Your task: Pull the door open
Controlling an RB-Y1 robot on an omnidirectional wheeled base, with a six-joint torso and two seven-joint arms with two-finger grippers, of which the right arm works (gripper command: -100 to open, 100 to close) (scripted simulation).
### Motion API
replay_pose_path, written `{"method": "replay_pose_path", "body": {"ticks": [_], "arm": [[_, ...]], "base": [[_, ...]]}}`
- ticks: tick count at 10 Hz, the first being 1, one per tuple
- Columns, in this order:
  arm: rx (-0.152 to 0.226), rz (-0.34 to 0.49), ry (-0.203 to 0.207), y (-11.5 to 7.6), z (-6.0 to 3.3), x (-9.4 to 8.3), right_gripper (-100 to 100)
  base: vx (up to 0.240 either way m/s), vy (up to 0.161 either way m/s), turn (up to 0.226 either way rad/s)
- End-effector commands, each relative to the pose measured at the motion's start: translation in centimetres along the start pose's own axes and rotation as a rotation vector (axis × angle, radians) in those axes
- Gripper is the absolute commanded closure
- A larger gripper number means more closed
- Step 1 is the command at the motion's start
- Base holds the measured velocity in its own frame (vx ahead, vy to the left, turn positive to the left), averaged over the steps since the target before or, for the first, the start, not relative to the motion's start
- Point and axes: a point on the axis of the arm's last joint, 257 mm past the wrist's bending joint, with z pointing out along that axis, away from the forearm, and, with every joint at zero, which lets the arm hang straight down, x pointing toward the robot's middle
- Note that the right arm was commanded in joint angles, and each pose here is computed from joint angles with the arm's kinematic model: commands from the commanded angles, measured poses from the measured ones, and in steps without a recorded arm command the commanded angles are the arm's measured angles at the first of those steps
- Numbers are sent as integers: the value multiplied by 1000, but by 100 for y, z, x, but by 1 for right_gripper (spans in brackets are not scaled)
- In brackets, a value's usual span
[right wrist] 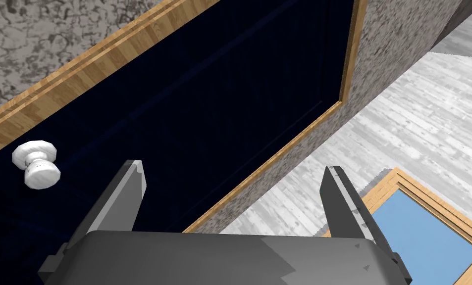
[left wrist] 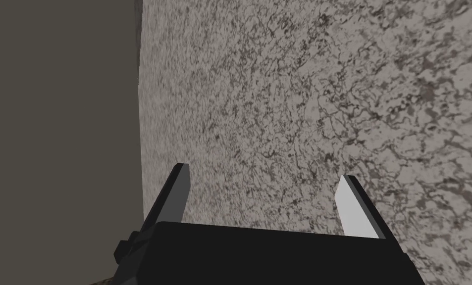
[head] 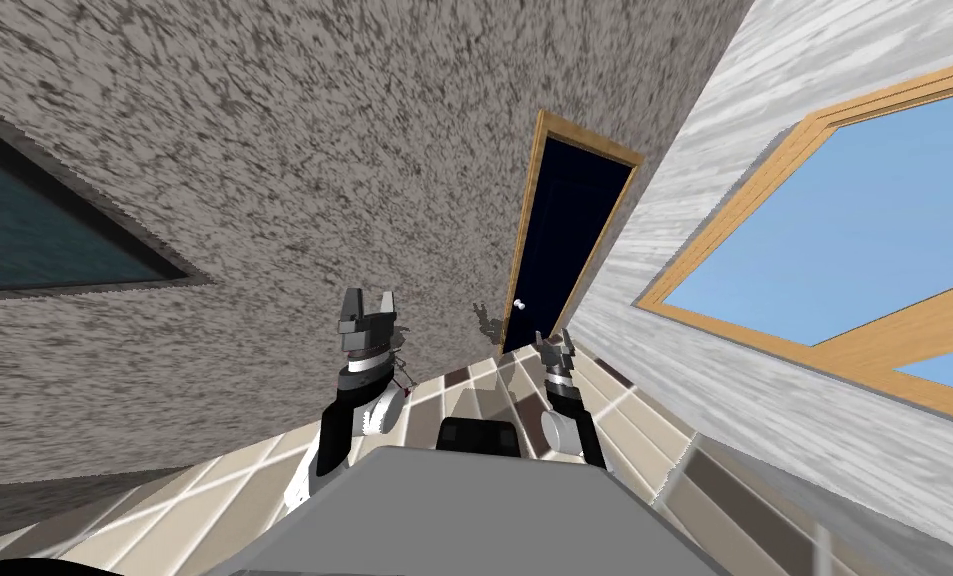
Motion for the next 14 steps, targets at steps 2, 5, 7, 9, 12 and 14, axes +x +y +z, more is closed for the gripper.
{"method": "replay_pose_path", "body": {"ticks": [2,5,7,9,12,14], "arm": [[14,70,-29,-117,-33,-114,-100],[29,148,-64,-249,-87,-247,-100],[37,198,-89,-336,-127,-337,-100],[44,247,-115,-420,-169,-428,-100],[52,319,-156,-544,-238,-565,-100],[55,366,-184,-624,-287,-657,-100]], "base": [[45,-113,172],[51,-111,203],[25,-105,203],[23,-126,195],[27,-117,192],[19,-125,224]]}}
